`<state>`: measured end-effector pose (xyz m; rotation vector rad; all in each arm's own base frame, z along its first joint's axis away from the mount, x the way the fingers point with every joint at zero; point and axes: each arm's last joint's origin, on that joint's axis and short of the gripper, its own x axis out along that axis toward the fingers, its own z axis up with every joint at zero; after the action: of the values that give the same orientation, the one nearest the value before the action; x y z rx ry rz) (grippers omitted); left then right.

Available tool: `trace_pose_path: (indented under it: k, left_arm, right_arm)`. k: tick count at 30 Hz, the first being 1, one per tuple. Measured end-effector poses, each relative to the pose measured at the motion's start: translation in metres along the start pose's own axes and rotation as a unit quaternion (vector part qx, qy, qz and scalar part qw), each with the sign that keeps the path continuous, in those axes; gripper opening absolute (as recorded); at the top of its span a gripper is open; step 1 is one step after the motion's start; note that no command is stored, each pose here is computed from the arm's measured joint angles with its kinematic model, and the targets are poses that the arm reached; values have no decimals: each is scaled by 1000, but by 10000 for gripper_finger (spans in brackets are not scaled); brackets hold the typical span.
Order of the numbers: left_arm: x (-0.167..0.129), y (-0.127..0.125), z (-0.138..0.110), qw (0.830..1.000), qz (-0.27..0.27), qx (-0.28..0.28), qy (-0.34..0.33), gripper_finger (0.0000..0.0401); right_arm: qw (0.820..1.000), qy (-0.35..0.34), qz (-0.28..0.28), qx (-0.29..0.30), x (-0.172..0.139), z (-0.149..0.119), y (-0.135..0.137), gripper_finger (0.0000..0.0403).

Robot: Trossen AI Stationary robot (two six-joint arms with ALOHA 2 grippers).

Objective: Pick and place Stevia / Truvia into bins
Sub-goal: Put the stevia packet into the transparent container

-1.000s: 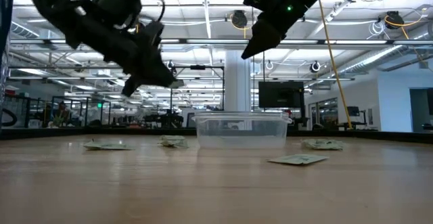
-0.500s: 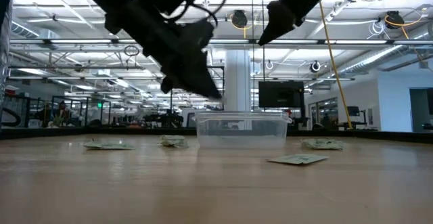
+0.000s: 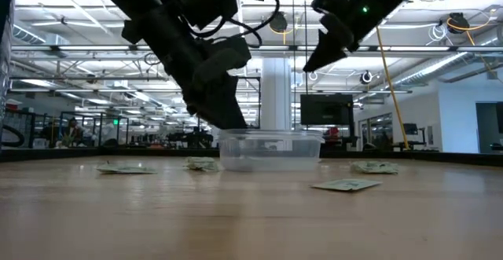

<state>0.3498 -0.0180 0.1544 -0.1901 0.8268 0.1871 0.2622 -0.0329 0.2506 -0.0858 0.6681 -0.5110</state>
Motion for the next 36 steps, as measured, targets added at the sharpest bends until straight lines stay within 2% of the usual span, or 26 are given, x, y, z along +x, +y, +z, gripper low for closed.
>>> trace_pose_path:
  k: [5, 11, 18, 21, 25, 29, 36]
  left_arm:
    - [-23, 2, 18, 999, 7, 36, -22, 141]
    - [-76, 16, 44, 993, 42, 69, -80, 145]
    - [-135, 47, 53, 982, 139, 49, -122, 145]
    - [-151, 57, 53, 977, 169, 36, -127, 145]
    - [-159, 67, 50, 975, 187, 26, -119, 145]
    - [-158, 72, 47, 975, 197, 25, -98, 145]
    - [-154, 74, 46, 975, 201, 24, -89, 145]
  right_arm:
    - [1000, 25, 4, 5, 8, -12, -9, 135]
    - [996, 68, 21, 50, 38, -29, -30, 150]
    - [984, 163, -4, 76, 85, -62, -43, 149]
    - [981, 172, -13, 85, 103, -72, -45, 149]
    - [976, 182, -25, 115, 116, -80, -49, 148]
    - [973, 193, -29, 120, 118, -84, -52, 139]
    - [970, 197, -9, 140, 123, -87, -51, 91]
